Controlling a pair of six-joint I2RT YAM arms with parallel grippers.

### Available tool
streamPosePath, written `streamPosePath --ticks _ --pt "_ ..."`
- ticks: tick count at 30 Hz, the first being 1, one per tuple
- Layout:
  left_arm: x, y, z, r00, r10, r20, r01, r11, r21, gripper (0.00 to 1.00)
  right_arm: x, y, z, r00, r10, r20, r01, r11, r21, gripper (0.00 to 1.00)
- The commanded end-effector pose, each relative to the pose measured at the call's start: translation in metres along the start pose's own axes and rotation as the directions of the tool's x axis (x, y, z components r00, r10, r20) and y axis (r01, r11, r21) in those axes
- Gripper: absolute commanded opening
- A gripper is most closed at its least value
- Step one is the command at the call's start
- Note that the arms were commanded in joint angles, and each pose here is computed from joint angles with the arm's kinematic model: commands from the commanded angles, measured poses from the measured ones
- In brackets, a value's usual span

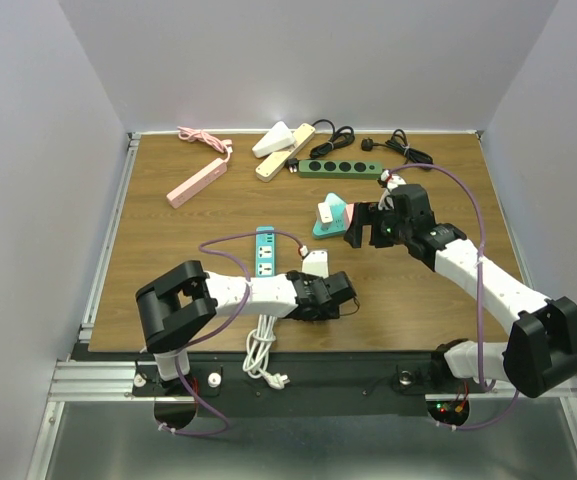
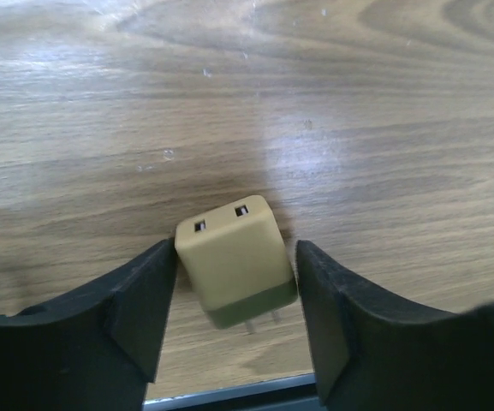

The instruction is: Insert the plug

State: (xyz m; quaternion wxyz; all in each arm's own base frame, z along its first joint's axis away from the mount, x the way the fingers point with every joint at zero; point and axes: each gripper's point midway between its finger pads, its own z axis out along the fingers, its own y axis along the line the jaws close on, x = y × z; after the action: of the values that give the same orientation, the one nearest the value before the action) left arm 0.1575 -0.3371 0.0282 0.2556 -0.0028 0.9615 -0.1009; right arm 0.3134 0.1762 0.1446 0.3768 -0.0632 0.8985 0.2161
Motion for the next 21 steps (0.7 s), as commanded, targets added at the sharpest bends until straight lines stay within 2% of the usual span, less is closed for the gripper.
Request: streamPosePath --ticks 1,5,7,8,10,11,13,14,16,19,21 --pt "0.006 0.0 0.0 0.999 0.032 -0.025 -0.031 0.999 0.011 0.67 -0.014 0.003 -0.002 0.998 -0.021 0.056 0.022 1.0 -0.02 1.0" --pt "0.013 -0.003 -0.002 0.997 0.055 -0.048 -0.054 0.998 0.026 0.67 -0.014 0.001 -0.001 0.998 -0.019 0.054 0.02 1.0 -0.011 1.0" --pt "0.013 -0.006 -0.001 0.996 0.076 -0.049 -0.074 0.997 0.031 0.61 -0.014 0.0 -0.001 0.998 -0.018 0.055 0.019 1.0 -0.009 1.0" --pt "0.013 -0.008 -0.001 0.995 0.083 -0.05 -0.081 0.996 0.038 0.54 -0.013 0.0 0.0 0.998 -0.019 0.052 0.019 1.0 -0.009 1.0" --pt "0.016 -0.011 0.0 0.993 0.101 -0.065 -0.098 0.994 0.05 0.45 -0.012 -0.001 0.001 0.999 -0.016 0.046 0.016 1.0 -0.007 1.0" --pt "0.017 -0.015 -0.001 0.99 0.126 -0.065 -0.121 0.99 0.067 0.33 -0.011 -0.001 0.001 0.999 -0.013 0.044 0.013 1.0 -0.009 1.0" --pt "0.013 -0.02 -0.002 0.988 0.15 -0.043 -0.146 0.985 0.092 0.16 -0.012 -0.001 0.0 0.999 -0.009 0.046 0.009 1.0 -0.014 1.0" --pt "0.011 -0.019 -0.003 0.983 0.183 -0.029 -0.18 0.978 0.102 0.0 -0.012 0.0 -0.001 0.999 -0.006 0.045 0.007 1.0 -0.017 1.0" --pt "-0.001 -0.023 -0.008 0.979 0.198 0.041 -0.202 0.97 0.133 0.0 -0.014 0.002 -0.003 0.999 0.001 0.046 0.001 0.999 -0.035 1.0" --pt "-0.017 -0.027 -0.019 0.95 0.278 0.144 -0.302 0.933 0.196 0.0 -0.016 0.005 -0.008 0.999 0.013 0.043 -0.01 0.999 -0.051 1.0" --pt "-0.032 -0.033 -0.034 0.936 0.268 0.228 -0.323 0.91 0.259 0.0 -0.015 0.008 -0.014 1.0 0.022 0.022 -0.021 0.998 -0.063 1.0"
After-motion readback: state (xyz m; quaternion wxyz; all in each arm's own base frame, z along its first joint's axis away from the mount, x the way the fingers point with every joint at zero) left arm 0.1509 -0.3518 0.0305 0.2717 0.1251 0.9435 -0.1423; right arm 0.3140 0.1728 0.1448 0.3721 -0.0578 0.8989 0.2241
